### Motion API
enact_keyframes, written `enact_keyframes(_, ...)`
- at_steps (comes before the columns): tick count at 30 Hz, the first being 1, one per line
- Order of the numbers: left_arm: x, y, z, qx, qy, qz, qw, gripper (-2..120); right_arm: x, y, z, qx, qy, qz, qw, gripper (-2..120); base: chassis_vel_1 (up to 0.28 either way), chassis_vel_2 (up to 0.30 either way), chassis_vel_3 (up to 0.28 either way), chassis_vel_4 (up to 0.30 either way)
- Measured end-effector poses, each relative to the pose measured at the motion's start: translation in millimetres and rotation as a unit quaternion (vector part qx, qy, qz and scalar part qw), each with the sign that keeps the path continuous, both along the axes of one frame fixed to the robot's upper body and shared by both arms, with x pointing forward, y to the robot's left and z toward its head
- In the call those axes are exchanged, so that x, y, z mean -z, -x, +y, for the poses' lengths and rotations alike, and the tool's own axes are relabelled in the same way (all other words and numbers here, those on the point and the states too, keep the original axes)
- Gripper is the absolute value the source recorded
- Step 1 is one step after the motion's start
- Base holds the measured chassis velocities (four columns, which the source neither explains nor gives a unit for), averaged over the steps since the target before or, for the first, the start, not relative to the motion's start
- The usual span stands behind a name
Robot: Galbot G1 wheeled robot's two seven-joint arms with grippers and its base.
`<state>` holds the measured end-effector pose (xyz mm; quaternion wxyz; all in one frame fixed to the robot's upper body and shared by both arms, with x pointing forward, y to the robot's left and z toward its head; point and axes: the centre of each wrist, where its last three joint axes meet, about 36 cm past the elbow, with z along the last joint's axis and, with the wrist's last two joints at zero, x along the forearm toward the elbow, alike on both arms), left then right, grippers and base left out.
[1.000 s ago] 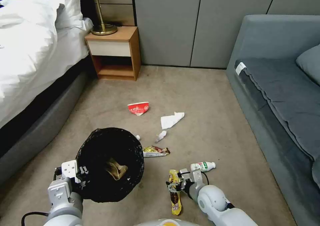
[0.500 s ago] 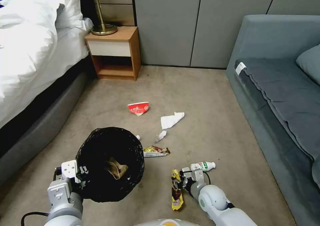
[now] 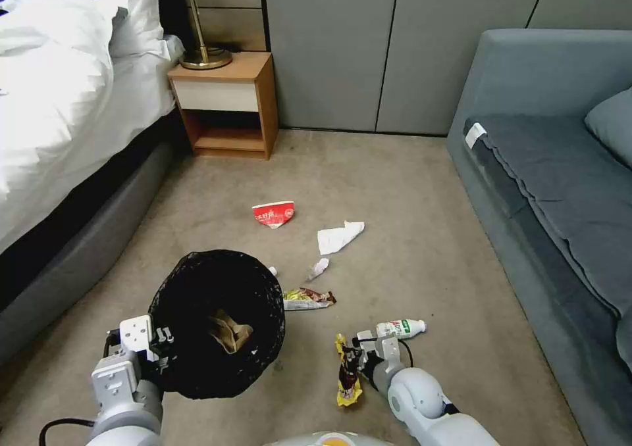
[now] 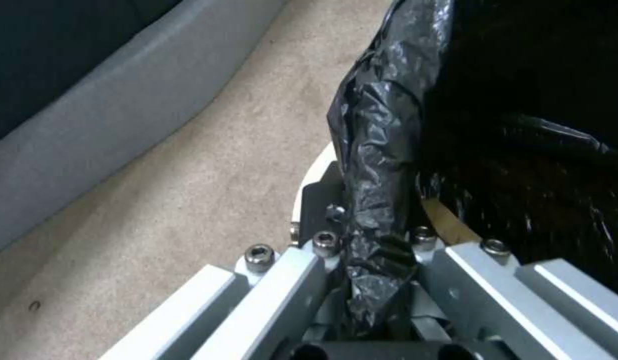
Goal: Pick up the trash bin, then pick up the garbage from the floor and place it into the trash bin.
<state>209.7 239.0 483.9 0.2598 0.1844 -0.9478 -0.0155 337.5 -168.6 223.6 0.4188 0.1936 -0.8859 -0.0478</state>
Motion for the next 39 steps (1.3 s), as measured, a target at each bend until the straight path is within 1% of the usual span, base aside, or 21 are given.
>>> enact_keyframes(3,0,0,0,0.002,0.0,-0.001,1.0,1,-13,0,-3,0.008,-0.008,-0.028,1.0,0,0.0,0.0,0.0,0.0)
enact_keyframes(5,0,0,0,0.006,-0.003,0.0,1.0,1,-35,-1,-4,0.014,-0.024,-0.074,0.997,0,0.0,0.0,0.0,0.0)
enact_keyframes(6,0,-1,1,0.008,-0.005,0.0,1.0,1,-59,-1,-3,0.014,-0.041,-0.139,0.989,0,0.0,0.0,0.0,0.0)
enact_keyframes(7,0,-1,1,0.008,-0.005,0.0,1.0,1,-59,-1,-3,0.014,-0.041,-0.139,0.989,0,0.0,0.0,0.0,0.0)
enact_keyframes(8,0,-1,1,0.009,-0.006,0.0,0.9999,1,-76,-1,-2,0.01,-0.052,-0.203,0.978,0,0.0,0.0,0.0,0.0)
enact_keyframes(9,0,-1,1,0.01,-0.006,0.0,0.9999,1,-95,-2,1,0.002,-0.07,-0.281,0.957,0,0.0,0.0,0.0,0.0)
enact_keyframes(11,1,-1,0,0.013,-0.003,0.002,0.9999,1,-140,-2,5,-0.037,-0.121,-0.408,0.904,0,0.0,0.0,0.0,0.0)
enact_keyframes(12,1,-1,0,0.013,-0.003,0.002,0.9999,1,-140,-2,5,-0.037,-0.121,-0.408,0.904,0,0.0,0.0,0.0,0.0)
enact_keyframes(15,2,-1,-1,0.015,-0.001,0.002,0.9999,1,-194,4,11,-0.103,-0.184,-0.515,0.831,0,0.0,0.0,0.0,0.0)
enact_keyframes(16,2,-1,-1,0.015,-0.001,0.002,0.9999,1,-194,4,11,-0.103,-0.184,-0.515,0.831,0,0.0,0.0,0.0,0.0)
enact_keyframes(17,2,-1,-2,0.015,-0.001,0.002,0.9999,1,-207,8,14,-0.122,-0.203,-0.535,0.811,0,0.0,0.0,0.0,0.0)
enact_keyframes(18,2,0,-2,0.016,-0.001,0.003,0.9999,1,-214,12,16,-0.139,-0.218,-0.544,0.798,0,0.0,0.0,0.0,0.0)
enact_keyframes(19,2,0,-2,0.017,0.0,0.004,0.9999,1,-217,14,18,-0.152,-0.228,-0.547,0.791,0,0.0,0.0,0.0,0.0)
enact_keyframes(22,1,1,-4,0.019,0.002,0.004,0.9998,1,-214,18,24,-0.174,-0.246,-0.544,0.783,0,0.0,0.0,0.0,0.0)
enact_keyframes(24,1,1,-4,0.019,0.003,0.003,0.9998,1,-209,17,27,-0.181,-0.251,-0.539,0.783,0,0.0,0.0,0.0,0.0)
enact_keyframes(29,1,2,-6,0.022,0.005,0.006,0.9997,1,-189,13,42,-0.203,-0.26,-0.515,0.791,0,0.0,0.0,0.0,0.0)
enact_keyframes(32,2,3,-8,0.025,0.004,0.008,0.9997,1,-167,12,56,-0.221,-0.256,-0.487,0.805,0,0.0,0.0,0.0,0.0)
enact_keyframes(33,2,3,-8,0.025,0.004,0.008,0.9997,1,-167,12,56,-0.221,-0.256,-0.487,0.805,0,0.0,0.0,0.0,0.0)
enact_keyframes(36,2,5,-11,0.029,0.007,0.011,0.9995,1,-144,5,75,-0.234,-0.247,-0.468,0.816,0,0.0,0.0,0.0,0.0)
enact_keyframes(37,2,5,-11,0.029,0.007,0.011,0.9995,1,-144,5,75,-0.234,-0.247,-0.468,0.816,0,0.0,0.0,0.0,0.0)
enact_keyframes(39,1,6,-12,0.03,0.008,0.011,0.9995,1,-138,-6,92,-0.234,-0.249,-0.464,0.817,0,0.0,0.0,0.0,0.0)
